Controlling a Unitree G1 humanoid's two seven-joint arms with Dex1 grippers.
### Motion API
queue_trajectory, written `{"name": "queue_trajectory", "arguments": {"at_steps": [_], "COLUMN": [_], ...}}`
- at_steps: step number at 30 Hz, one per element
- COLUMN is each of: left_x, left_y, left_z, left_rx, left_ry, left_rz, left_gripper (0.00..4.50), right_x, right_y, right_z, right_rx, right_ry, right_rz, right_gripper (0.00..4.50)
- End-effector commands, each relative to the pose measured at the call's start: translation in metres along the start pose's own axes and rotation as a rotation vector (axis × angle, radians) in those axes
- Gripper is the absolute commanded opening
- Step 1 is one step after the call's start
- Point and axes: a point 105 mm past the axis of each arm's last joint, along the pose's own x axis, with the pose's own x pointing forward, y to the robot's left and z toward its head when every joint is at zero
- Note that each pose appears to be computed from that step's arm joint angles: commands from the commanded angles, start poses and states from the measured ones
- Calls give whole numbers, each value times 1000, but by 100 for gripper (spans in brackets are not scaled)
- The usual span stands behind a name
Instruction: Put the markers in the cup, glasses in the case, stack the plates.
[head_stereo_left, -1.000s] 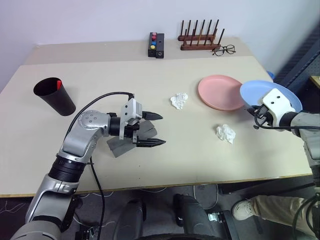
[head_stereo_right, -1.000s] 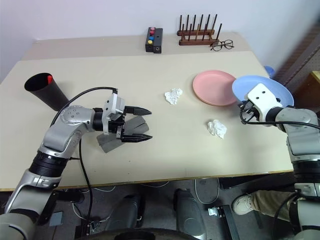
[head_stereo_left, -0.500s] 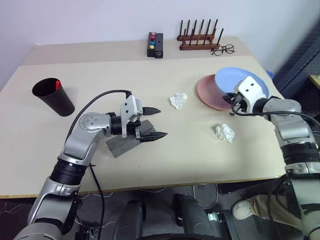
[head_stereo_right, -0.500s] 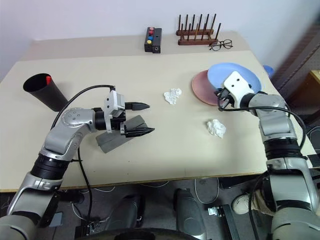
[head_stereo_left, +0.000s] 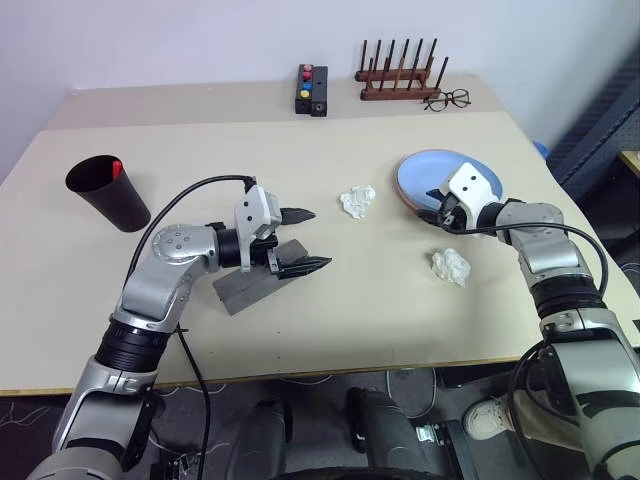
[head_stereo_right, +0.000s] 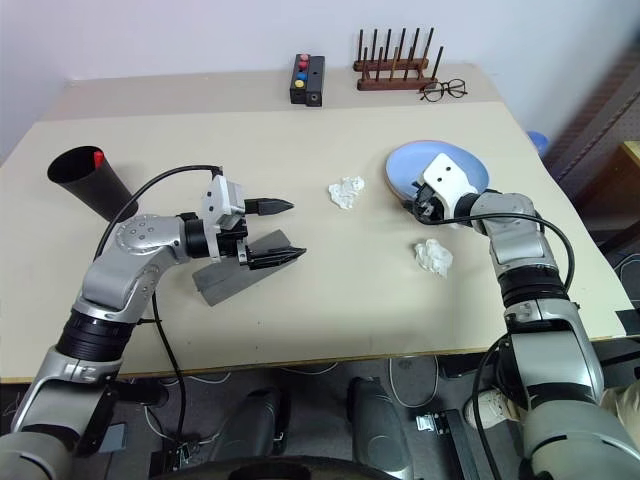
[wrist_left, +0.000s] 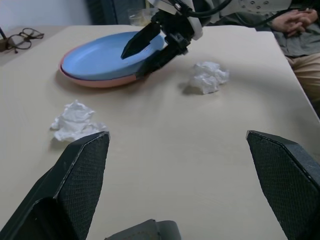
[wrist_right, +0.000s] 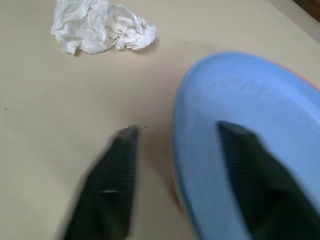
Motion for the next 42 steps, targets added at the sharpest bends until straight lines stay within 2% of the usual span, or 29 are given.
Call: {"name": "queue_trajectory", "arguments": {"at_steps": [1, 9, 14, 18, 23, 30, 42], "left_x": [-3, -3, -4, -2, 6, 11, 8], "left_y": [1, -5, -14, -14, -15, -20, -27], "left_z": [11, 10, 3, 3, 5, 1, -3], "left_rx": [34, 22, 41, 55, 84, 100, 95], "left_ry": [-28, -39, -1, -2, -7, 6, 21], "left_rz": [15, -23, -95, -116, -154, -203, -230], "left_gripper": [450, 450, 450, 450, 450, 450, 450], "right_x": [-3, -33, -64, -86, -106, -109, -86], "right_y": [-13, -17, -10, 4, 22, 43, 40], "right_z": [25, 50, 51, 36, 2, -34, -42], "right_rx": [-34, -18, -20, 9, 130, 263, 278], "right_ry": [-75, -161, -111, -20, 104, 182, 140], "right_rz": [-44, -53, -24, 31, 83, 116, 107], "right_gripper": [445, 445, 445, 445, 445, 445, 445]}}
